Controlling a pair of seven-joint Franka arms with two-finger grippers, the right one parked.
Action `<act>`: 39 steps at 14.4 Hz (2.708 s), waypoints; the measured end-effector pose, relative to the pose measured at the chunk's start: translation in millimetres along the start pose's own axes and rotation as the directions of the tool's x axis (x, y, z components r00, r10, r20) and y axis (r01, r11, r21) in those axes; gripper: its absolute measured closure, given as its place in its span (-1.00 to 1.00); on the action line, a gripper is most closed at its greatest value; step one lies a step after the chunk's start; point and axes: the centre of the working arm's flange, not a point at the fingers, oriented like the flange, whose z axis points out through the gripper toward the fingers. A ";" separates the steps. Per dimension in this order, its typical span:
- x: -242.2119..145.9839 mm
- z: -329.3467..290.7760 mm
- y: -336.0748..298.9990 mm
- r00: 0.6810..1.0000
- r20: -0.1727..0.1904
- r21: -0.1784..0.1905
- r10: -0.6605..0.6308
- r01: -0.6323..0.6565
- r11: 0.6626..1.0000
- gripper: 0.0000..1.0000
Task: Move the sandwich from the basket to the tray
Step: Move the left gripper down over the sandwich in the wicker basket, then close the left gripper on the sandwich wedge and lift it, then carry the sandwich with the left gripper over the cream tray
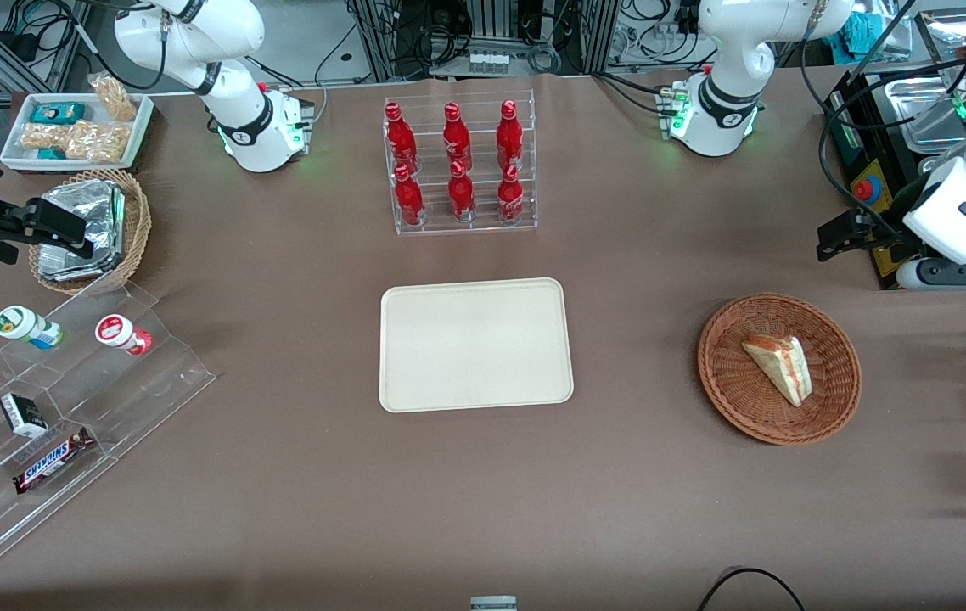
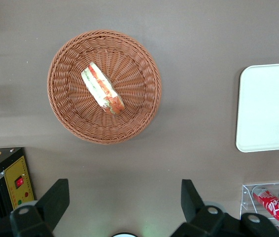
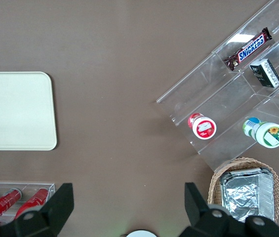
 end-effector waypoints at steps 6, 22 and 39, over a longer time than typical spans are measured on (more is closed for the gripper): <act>23.9 74.4 -23.3 0.999 0.037 0.039 -0.015 0.014 0.999 -1.00; 54.9 313.0 -59.8 0.734 -0.085 -0.068 -0.674 0.671 0.739 -1.00; 46.5 222.4 153.7 0.986 0.068 0.123 -0.151 0.142 0.982 0.71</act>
